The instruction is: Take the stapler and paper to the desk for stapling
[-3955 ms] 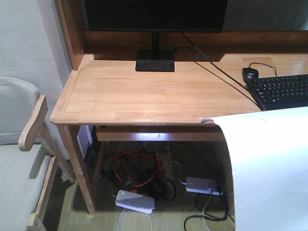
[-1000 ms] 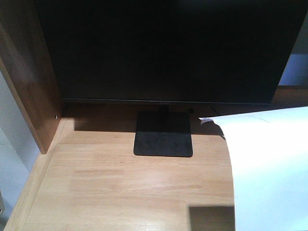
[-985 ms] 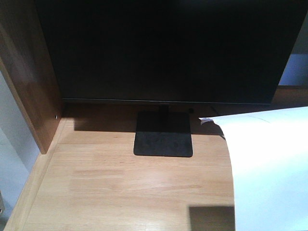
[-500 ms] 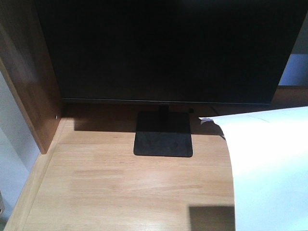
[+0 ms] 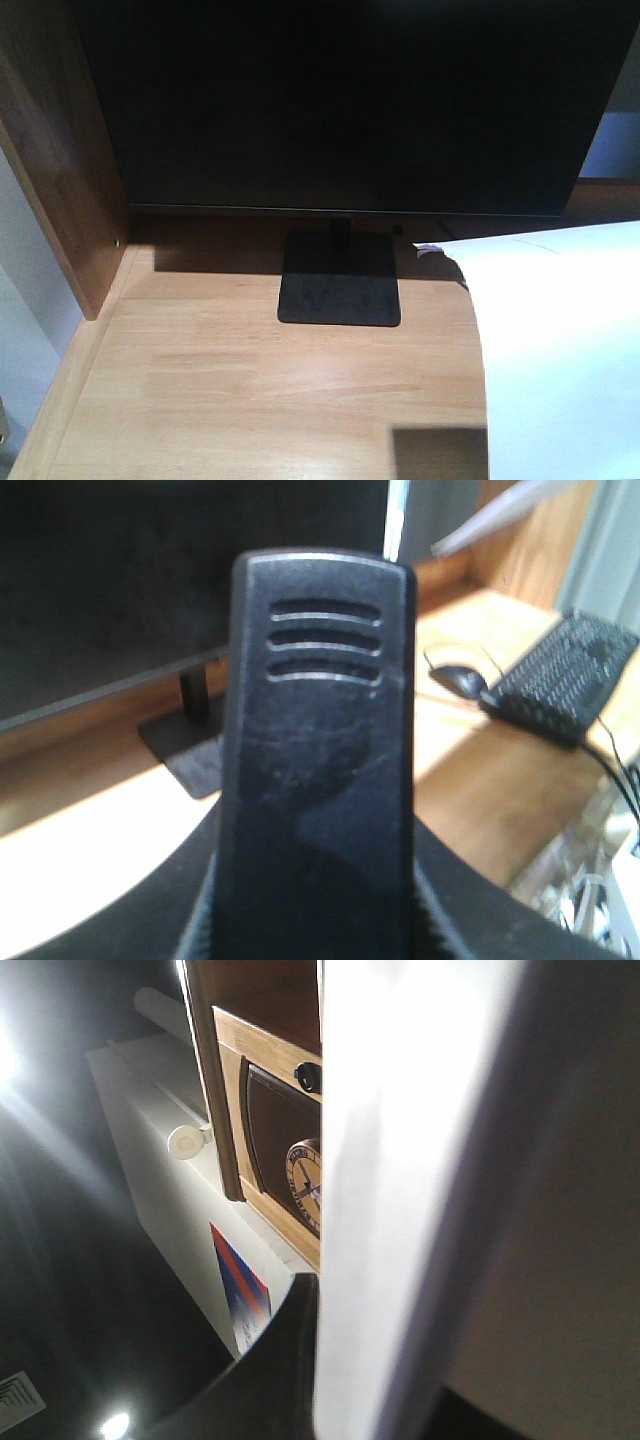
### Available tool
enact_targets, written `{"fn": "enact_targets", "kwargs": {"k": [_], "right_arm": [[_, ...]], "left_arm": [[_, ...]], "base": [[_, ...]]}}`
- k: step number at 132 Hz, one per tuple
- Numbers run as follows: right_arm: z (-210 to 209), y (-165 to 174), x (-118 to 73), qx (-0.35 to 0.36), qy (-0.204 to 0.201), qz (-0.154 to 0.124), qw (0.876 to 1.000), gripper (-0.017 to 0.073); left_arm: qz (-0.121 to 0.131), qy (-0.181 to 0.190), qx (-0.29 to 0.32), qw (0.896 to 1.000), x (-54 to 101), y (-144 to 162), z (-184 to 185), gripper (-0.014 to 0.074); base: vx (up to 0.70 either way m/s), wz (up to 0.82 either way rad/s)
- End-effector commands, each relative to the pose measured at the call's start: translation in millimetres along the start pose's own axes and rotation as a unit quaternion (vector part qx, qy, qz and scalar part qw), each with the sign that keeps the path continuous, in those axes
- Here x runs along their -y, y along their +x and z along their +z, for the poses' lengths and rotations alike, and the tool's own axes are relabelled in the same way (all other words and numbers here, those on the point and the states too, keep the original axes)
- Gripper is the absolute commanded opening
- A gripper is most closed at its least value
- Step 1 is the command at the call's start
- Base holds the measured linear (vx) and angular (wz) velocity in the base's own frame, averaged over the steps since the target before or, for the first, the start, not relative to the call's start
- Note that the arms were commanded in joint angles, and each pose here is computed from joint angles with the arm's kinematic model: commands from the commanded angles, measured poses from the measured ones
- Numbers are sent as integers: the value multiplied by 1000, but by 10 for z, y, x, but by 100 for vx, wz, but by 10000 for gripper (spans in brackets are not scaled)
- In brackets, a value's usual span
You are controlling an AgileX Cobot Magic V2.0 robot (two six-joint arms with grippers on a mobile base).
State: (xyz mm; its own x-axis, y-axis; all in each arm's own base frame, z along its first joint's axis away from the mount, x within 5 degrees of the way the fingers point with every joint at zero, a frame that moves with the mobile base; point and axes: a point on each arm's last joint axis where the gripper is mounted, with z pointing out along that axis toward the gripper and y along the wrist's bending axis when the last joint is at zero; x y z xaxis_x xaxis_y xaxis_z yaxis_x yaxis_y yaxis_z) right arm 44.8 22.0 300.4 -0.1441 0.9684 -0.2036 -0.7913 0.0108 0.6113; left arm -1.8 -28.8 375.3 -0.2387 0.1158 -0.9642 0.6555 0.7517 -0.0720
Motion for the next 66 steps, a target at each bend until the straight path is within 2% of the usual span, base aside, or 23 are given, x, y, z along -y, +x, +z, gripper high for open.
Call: {"fn": "enact_targets", "kwargs": {"k": [1, 17, 27, 39, 41, 42, 43, 44, 48, 50, 54, 55, 56, 57, 59, 65, 66], "right_arm": [[56, -19, -88, 3, -30, -7, 1000, -6], [56, -19, -88, 3, -30, -7, 1000, -6], [56, -19, -88, 3, -30, -7, 1000, -6], [56, -19, -88, 3, -30, -7, 1000, -6], [56, -19, -88, 3, -30, -7, 1000, -6], [56, -19, -88, 3, -30, -7, 1000, -6], [56, -19, -88, 3, -30, -7, 1000, -6], [56, -19, -88, 3, -30, -7, 1000, -6], [56, -19, -88, 3, -30, -7, 1000, -6], [56, -19, -88, 3, -30, -7, 1000, -6], [56, -19, -88, 3, -30, -7, 1000, -6], [56, -19, -88, 3, -30, -7, 1000, -6], [56, -19, -88, 3, -30, -7, 1000, -6], [56, -19, -88, 3, -30, -7, 1000, -6], [56, -19, -88, 3, -30, -7, 1000, -6], [56, -19, -88, 3, -30, -7, 1000, -6], [56, -19, -88, 3, -30, -7, 1000, -6]], "left_arm": [[-17, -4, 55, 998, -47, -234, 108, -6], [-35, -4, 17, 999, -129, -290, 383, -6], [-29, 7, 0, 1000, -166, -325, 568, -6], [-7, 28, -14, 999, -205, -366, 815, -6], [4, 31, -15, 999, -211, -371, 853, -6], [0, 33, -16, 999, -213, -373, 872, -6], [9, 35, -16, 999, -217, -376, 891, -6], [5, 37, -18, 999, -219, -376, 909, -6], [24, 44, -21, 999, -230, -382, 985, -6], [23, 48, -24, 998, -235, -382, 1022, -6], [41, 58, -30, 997, -248, -380, 1114, -6], [52, 60, -31, 996, -250, -379, 1131, -6], [48, 61, -33, 996, -253, -378, 1149, -6], [59, 64, -34, 996, -255, -377, 1167, -6], [55, 66, -35, 996, -258, -375, 1184, -6], [85, 79, -42, 992, -273, -364, 1297, -6], [81, 81, -43, 993, -275, -362, 1312, -6]], "base": [[0, 0], [0, 0], [0, 0], [0, 0], [0, 0], [0, 0], [0, 0], [0, 0], [0, 0], [0, 0], [0, 0], [0, 0], [0, 0], [0, 0], [0, 0], [0, 0], [0, 0]]}}
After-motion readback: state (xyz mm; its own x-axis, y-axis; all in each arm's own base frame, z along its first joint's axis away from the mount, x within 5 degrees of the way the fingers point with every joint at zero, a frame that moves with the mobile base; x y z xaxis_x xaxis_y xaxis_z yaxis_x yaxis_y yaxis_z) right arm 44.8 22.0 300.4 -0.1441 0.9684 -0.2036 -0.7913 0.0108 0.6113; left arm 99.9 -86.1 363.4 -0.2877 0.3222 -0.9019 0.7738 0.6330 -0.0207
